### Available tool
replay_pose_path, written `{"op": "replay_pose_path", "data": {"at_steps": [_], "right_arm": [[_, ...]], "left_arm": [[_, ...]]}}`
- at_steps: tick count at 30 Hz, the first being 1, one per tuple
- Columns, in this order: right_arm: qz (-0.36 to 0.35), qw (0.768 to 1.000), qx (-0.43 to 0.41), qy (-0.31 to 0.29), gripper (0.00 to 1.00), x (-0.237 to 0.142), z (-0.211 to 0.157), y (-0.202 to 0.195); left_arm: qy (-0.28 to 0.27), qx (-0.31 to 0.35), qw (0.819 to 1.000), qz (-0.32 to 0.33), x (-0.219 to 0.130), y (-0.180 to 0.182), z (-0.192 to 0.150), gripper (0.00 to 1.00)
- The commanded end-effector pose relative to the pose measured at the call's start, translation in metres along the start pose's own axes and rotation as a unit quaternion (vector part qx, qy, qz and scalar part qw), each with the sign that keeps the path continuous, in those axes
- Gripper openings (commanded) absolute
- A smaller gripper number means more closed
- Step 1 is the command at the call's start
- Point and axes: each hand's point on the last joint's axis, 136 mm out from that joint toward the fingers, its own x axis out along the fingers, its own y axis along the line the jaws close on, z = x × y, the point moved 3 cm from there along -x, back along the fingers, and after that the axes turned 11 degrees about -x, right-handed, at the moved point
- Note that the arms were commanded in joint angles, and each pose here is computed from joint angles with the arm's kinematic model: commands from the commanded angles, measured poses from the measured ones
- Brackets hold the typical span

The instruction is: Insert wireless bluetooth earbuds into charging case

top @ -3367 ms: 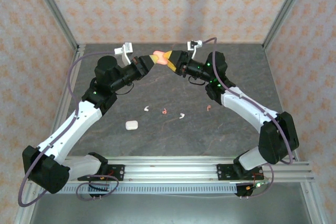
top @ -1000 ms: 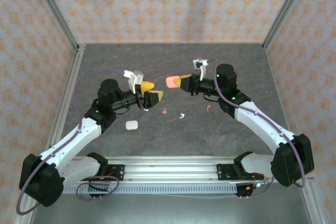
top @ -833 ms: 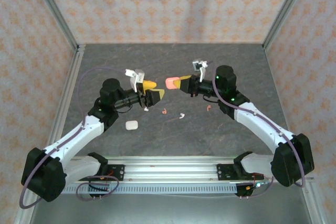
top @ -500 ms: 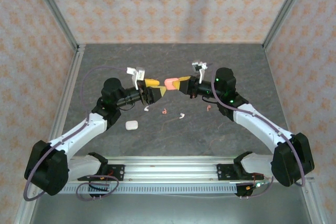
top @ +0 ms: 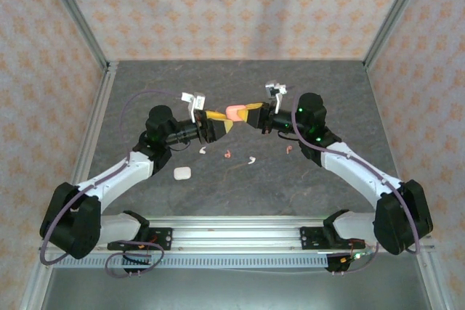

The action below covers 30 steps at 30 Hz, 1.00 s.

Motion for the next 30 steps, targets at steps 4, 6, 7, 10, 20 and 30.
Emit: {"op": "replay_pose_path", "data": {"at_steps": [4,6,7,10,20,30], "right_arm": [[0.031,0.998,-0.017,-0.047,0.1,0.0,0.015,0.012],[0.03,0.998,-0.015,-0.052,0.1,0.0,0.014,0.011],[0.03,0.998,-0.014,-0.052,0.1,0.001,0.014,0.011],[0.033,0.998,-0.011,-0.051,0.1,0.002,0.012,0.011],[0.037,0.998,-0.007,-0.049,0.1,0.005,0.009,0.013],[0.026,0.998,-0.008,-0.055,0.1,0.003,0.009,0.011]], "left_arm": [[-0.02,0.021,0.998,-0.052,0.001,-0.028,0.02,0.66],[-0.021,0.018,0.998,-0.053,0.003,-0.029,0.021,0.65],[-0.02,0.017,0.998,-0.053,0.003,-0.029,0.022,0.64],[-0.023,0.016,0.998,-0.057,0.005,-0.031,0.023,0.64],[-0.006,0.014,0.997,-0.07,0.015,-0.038,0.02,0.51],[0.005,0.033,0.998,-0.053,0.01,-0.044,0.017,0.12]]}}
